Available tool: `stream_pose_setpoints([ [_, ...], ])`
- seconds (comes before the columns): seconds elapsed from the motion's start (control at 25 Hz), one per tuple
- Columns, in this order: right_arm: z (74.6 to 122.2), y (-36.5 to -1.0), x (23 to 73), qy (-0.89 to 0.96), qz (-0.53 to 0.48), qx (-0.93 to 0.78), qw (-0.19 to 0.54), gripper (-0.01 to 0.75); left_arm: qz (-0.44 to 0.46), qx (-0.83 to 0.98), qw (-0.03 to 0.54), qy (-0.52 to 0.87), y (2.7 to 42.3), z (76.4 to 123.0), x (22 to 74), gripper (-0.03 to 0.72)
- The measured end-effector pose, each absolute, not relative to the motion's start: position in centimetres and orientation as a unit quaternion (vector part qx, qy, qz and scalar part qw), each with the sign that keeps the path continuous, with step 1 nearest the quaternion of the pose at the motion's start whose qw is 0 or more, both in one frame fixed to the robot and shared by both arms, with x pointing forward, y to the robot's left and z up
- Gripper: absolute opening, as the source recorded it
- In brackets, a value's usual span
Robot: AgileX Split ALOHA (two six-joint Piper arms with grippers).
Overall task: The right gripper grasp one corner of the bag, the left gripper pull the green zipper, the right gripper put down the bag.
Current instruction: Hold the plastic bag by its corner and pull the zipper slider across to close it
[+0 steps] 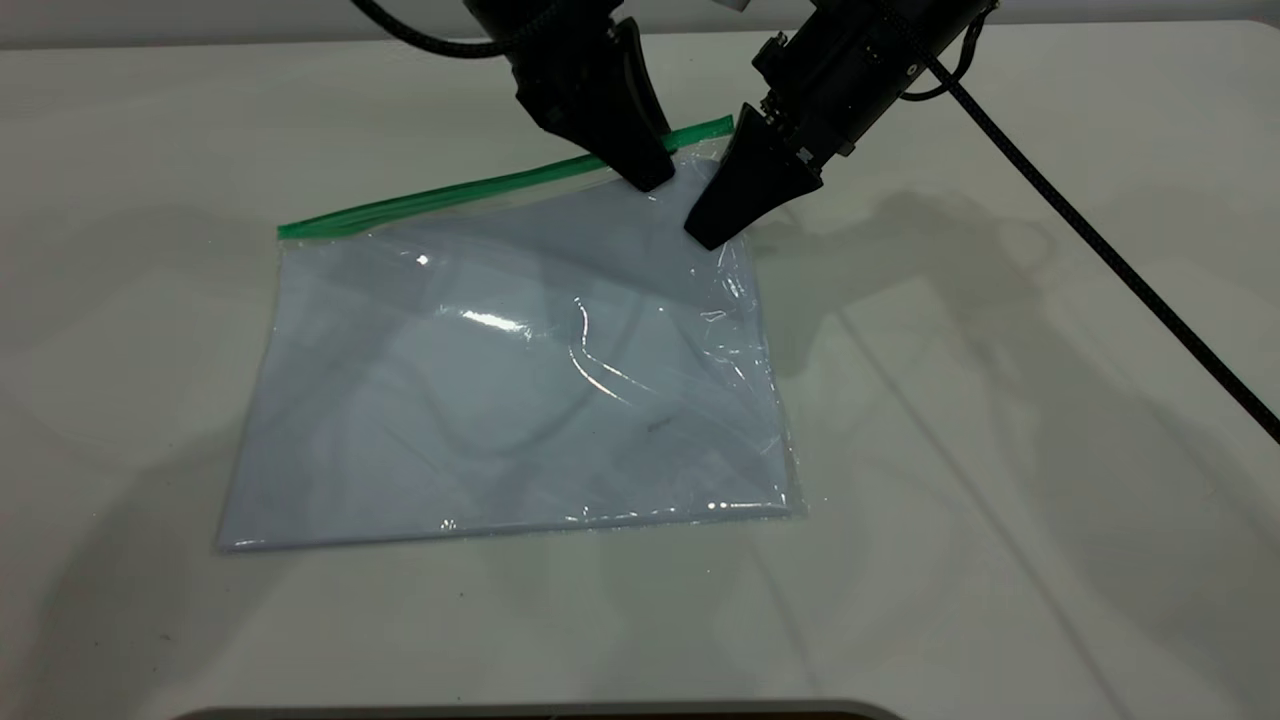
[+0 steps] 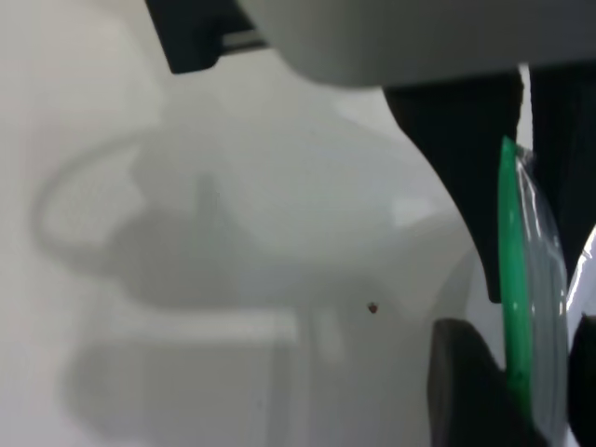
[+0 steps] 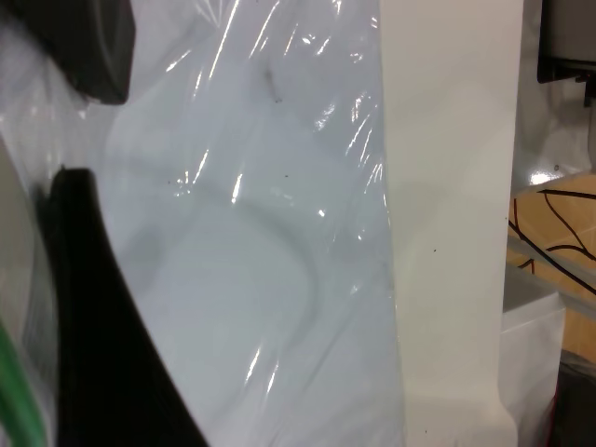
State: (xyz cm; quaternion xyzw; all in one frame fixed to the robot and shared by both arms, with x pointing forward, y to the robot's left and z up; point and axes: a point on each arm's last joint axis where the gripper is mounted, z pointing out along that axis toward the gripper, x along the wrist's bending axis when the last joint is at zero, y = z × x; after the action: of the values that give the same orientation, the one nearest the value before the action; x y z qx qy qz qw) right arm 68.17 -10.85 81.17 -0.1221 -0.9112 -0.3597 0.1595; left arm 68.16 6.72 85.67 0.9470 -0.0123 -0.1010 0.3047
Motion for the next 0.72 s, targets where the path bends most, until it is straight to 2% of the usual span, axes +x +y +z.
stream_pose_setpoints([
  [0.24,81.2,-10.9,68.2,-0.911,-0.36,-0.123,0.159,0.033,-0.1,0.941,0.321,-0.026,6.5,85.9,68.1,0.1],
  [0.32,81.2,-10.9,68.2,-0.911,-0.359,-0.126,0.16,0.033,-0.101,0.941,0.323,-0.029,6.5,85.9,68.1,0.053],
  [0.56,81.3,-11.8,68.6,-0.904,-0.368,-0.145,0.164,0.033,-0.099,0.94,0.325,-0.028,6.4,85.9,68.1,0.045],
  [0.72,81.5,-13.7,69.3,-0.892,-0.383,-0.175,0.166,0.033,-0.086,0.94,0.331,-0.018,6.3,86.0,68.4,0.045],
])
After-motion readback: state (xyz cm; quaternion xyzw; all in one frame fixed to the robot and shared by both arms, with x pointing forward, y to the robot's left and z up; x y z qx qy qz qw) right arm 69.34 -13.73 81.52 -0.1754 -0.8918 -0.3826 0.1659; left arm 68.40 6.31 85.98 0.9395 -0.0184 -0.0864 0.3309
